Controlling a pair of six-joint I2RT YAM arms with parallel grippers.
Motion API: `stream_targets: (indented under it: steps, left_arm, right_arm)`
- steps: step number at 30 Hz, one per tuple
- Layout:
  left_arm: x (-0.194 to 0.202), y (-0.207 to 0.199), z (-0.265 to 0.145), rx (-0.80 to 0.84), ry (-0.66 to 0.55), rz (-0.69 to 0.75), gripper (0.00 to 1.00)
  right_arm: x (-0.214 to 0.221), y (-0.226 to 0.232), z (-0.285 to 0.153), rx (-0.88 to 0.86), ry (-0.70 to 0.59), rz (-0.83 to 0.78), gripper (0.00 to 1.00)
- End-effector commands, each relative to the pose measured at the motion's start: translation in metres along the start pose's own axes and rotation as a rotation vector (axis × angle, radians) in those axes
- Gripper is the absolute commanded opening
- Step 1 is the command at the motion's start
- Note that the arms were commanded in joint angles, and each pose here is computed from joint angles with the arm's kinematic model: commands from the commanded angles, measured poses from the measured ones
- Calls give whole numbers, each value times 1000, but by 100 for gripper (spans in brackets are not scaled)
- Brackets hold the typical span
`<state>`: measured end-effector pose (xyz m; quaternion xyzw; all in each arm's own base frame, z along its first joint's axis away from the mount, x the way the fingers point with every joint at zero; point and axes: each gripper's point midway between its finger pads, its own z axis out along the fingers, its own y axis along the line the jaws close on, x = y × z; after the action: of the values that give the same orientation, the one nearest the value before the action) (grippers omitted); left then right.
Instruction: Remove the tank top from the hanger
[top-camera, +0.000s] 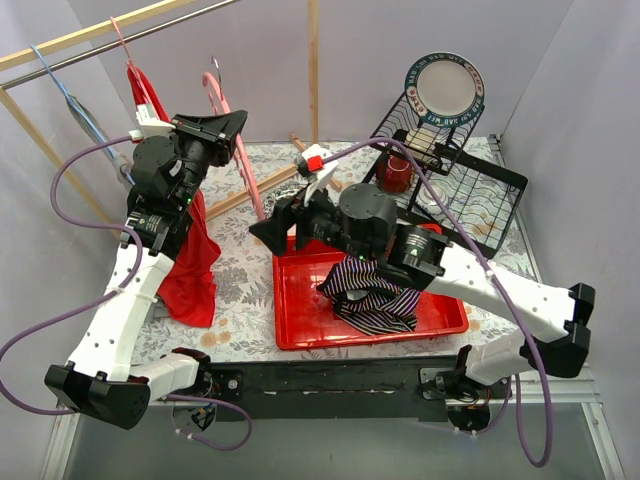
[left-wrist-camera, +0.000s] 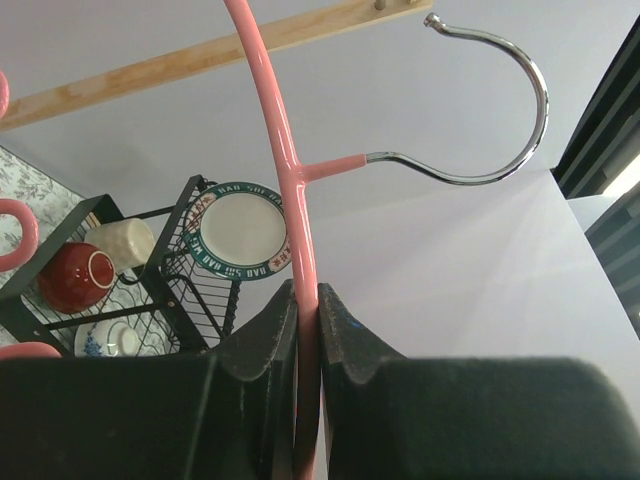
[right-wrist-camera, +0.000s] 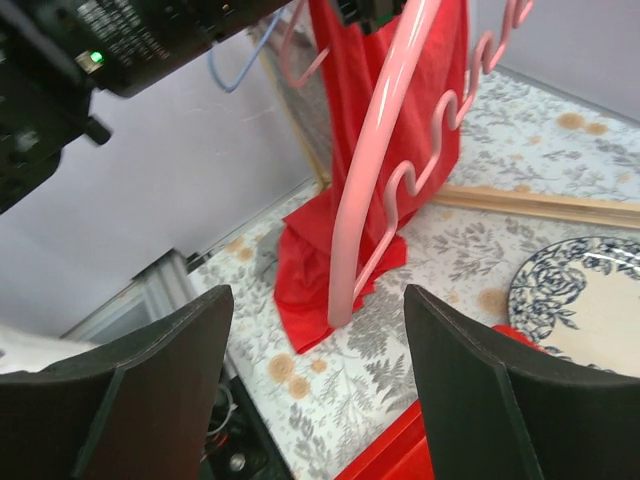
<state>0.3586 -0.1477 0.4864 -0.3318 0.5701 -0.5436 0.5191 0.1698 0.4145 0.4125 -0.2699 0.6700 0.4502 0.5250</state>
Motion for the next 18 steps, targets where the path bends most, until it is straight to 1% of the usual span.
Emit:
stream_targets:
  steps: [1, 2, 4, 5, 7, 8, 10, 11, 12, 13, 14, 16, 17, 18]
  left_arm:
    - [-10, -24, -8, 78, -41, -18, 0]
    - [-10, -23, -8, 76, -42, -18, 0]
    - [-11, -23, -9, 76, -48, -19, 0]
    - [-12, -22, -9, 74, -52, -19, 0]
    - [-13, -23, -10, 74, -56, -23, 0]
    - [-14, -24, -12, 79, -63, -22, 0]
    - [-16, -23, -12, 76, -74, -7, 0]
    - [-17, -24, -14, 79, -80, -5, 0]
    - [-17, -23, -14, 78, -79, -3, 0]
    - [-17, -24, -16, 82, -82, -2, 0]
    - [-17, -24, -16, 82, -82, -3, 0]
    - [-16, -27, -18, 98, -74, 4, 0]
    - [-14, -25, -18, 98, -68, 11, 1]
    - [-13, -29, -21, 113, -58, 16, 11]
  right_arm:
    - [-34, -18, 10, 155, -88, -59, 75]
    - [-33, -19, 12, 168, -83, -69, 72]
    - [-29, -25, 18, 204, -79, -80, 69]
    - [-28, -27, 20, 214, -75, -87, 65]
    - [-24, -35, 23, 263, -70, -98, 59]
    - [-23, -40, 23, 292, -70, -100, 41]
    - [-21, -49, 21, 342, -75, -100, 23]
    - [-16, -52, 21, 350, -69, -104, 6]
    - [-20, -52, 18, 348, -86, -105, 1]
    - [-26, -51, 18, 342, -117, -99, 1]
    - [-20, -53, 18, 340, -114, -105, 1]
    - [-29, -49, 14, 318, -155, -120, 1]
    - [-27, -50, 13, 317, -148, -135, 1]
    - [-37, -47, 11, 307, -183, -136, 1]
